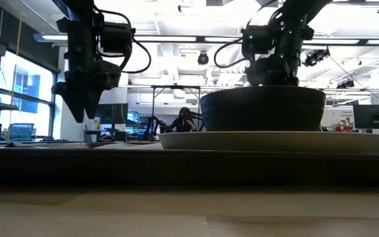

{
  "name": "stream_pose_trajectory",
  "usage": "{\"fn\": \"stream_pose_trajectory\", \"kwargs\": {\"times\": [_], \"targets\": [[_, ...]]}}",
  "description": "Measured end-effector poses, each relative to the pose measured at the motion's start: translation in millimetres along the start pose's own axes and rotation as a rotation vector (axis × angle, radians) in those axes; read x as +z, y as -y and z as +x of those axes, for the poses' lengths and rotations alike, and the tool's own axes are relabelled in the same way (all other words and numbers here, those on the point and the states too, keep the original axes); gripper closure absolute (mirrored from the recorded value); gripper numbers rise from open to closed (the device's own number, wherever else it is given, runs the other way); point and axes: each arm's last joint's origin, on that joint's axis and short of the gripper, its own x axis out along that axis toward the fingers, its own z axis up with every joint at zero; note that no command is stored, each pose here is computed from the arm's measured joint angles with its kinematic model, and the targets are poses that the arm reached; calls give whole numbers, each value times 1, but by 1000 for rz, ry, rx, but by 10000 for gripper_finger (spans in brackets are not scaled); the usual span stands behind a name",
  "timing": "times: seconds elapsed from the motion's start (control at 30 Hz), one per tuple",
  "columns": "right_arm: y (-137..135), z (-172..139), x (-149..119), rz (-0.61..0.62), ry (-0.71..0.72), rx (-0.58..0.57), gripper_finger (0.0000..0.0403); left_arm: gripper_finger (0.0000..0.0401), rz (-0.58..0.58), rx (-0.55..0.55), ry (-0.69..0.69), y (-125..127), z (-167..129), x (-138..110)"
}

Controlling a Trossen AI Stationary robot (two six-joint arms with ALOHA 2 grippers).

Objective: Set up tray
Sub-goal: Put the blue mug on the dark brown serving tray to the top right of the brown plate, then put the blue spoon on top of the gray napkin on the dark brown serving tray

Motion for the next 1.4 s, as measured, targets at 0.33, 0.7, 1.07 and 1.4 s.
{"fn": "stream_pose_trajectory", "kwargs": {"times": [0.33, 0.7, 1.07, 1.4], "targets": [[-1, 3, 3, 18, 17, 15, 332, 165, 6, -11, -17, 0, 0, -1], [-1, -16, -2, 14, 74, 0, 331, 165, 27, -24, -39, 0, 0, -2], [-2, -51, -14, 22, 215, -26, 330, 165, 346, 28, 199, 11, 11, 23], [-9, -76, -25, 110, 326, 32, 330, 165, 456, 59, 106, 14, 44, 33]]}}
